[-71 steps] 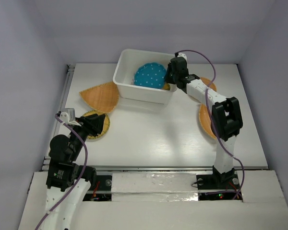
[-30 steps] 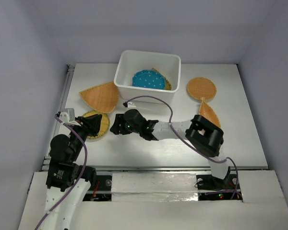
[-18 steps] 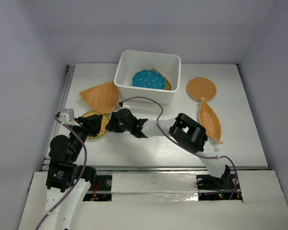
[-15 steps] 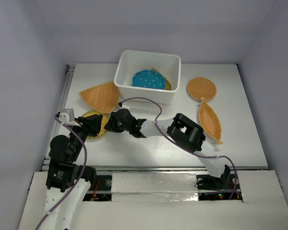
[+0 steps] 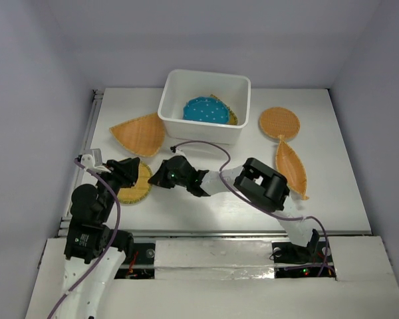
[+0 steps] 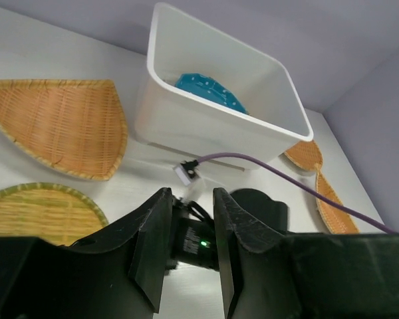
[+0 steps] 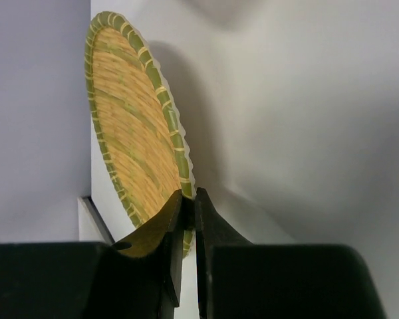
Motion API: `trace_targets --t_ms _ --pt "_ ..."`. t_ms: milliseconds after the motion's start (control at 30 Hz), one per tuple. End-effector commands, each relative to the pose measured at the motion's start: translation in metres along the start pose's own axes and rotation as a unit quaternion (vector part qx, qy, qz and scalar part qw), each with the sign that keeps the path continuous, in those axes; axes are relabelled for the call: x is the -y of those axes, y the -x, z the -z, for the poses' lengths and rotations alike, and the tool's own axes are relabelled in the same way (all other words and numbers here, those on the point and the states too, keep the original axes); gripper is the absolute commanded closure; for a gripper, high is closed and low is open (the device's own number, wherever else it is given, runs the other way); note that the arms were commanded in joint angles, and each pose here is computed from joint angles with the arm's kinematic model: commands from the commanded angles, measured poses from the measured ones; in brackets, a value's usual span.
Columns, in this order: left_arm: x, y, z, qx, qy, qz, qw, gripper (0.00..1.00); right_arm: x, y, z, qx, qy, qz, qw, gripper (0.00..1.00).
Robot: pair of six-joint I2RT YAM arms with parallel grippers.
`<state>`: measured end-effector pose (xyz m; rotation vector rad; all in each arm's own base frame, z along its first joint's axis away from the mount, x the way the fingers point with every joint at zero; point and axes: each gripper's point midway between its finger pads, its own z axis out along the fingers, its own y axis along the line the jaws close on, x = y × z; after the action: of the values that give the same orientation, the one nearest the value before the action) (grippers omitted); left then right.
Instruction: Place the plates into the plastic bin on the countertop
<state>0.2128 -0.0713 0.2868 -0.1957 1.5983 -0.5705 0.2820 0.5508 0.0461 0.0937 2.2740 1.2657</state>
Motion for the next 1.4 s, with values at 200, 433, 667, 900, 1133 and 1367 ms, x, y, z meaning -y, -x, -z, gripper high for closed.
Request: trace_targets --t_ms 200,433,667,900,1133,1367 --pt "-0.022 0.018 -0.009 0.033 0.078 0.035 0.996 0.71 -0.052 -0.001 0.086 0.008 0.088 0.045 0.995 1.0" --pt "-0.029 0.044 -0.008 0.086 0.114 0.074 0.987 0.68 -0.08 0.081 0.172 0.138 0.084 0.099 0.982 1.0" --pt "-0.038 0.034 -0.031 0.094 0.126 0.126 0.98 0.57 -0.063 0.188 0.259 0.268 0.065 0.096 0.956 1.0" --pt "-0.073 -0.016 -0.061 0.07 0.175 0.183 0.965 0.57 -0.061 0.288 0.315 0.364 0.056 0.086 0.926 1.0" --pt "-0.117 -0.068 -0.069 0.051 0.255 0.203 0.944 0.38 -0.034 0.356 0.285 0.369 -0.004 0.08 0.926 1.0" --pt "-0.145 -0.096 -0.076 0.033 0.299 0.2 0.932 0.37 0.005 0.369 0.232 0.328 -0.05 0.078 0.94 1.0"
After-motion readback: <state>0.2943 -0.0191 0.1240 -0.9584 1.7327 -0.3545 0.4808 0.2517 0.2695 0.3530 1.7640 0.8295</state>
